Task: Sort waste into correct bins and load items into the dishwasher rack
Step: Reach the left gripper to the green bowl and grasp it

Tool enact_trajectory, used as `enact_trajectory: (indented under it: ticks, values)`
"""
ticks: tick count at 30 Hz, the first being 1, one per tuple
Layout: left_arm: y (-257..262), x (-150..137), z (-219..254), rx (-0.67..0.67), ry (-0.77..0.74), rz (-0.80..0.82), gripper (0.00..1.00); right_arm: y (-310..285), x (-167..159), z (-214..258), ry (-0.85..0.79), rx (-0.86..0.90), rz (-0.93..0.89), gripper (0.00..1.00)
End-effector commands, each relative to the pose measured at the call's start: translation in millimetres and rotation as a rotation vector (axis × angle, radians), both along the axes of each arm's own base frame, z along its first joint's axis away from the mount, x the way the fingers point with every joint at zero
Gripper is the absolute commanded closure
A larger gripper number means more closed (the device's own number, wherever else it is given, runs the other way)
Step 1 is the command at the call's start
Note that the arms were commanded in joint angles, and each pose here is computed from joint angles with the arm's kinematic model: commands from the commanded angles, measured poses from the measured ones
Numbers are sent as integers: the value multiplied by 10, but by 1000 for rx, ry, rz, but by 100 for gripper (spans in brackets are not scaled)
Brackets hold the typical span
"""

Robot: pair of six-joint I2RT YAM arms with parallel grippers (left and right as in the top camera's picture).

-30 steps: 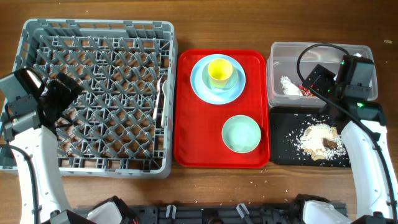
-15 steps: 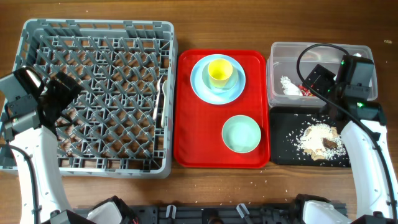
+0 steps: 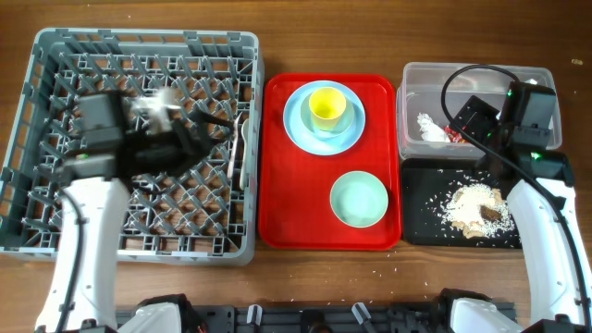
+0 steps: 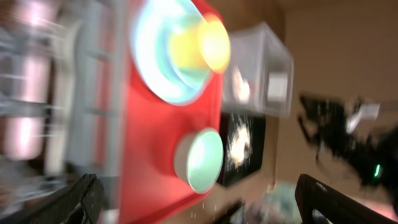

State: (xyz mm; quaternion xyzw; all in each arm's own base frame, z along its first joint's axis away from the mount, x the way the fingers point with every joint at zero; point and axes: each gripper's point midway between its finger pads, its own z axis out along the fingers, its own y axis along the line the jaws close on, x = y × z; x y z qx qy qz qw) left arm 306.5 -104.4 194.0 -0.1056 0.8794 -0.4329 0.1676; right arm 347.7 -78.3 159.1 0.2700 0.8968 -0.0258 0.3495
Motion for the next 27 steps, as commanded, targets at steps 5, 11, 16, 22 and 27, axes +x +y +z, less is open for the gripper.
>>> enact_trajectory:
  ticks: [5, 11, 16, 22, 27]
  values:
    - [-596, -102, -313, 401, -85, -110, 0, -4, 47, 61, -12, -2, 11, 0]
    - [-1028, -260, -269, 420, -174, -227, 22, -4, 47, 61, -12, -2, 10, 0]
    - [-1166, -279, -347, 456, -194, -258, 38, -4, 47, 61, -12, -2, 11, 0]
    - [-1433, -270, -609, 479, -187, -321, 44, -4, 47, 61, -12, -2, 11, 0]
    - [-1905, -559, -822, 477, -206, -467, 58, -4, 47, 61, -12, -2, 11, 0]
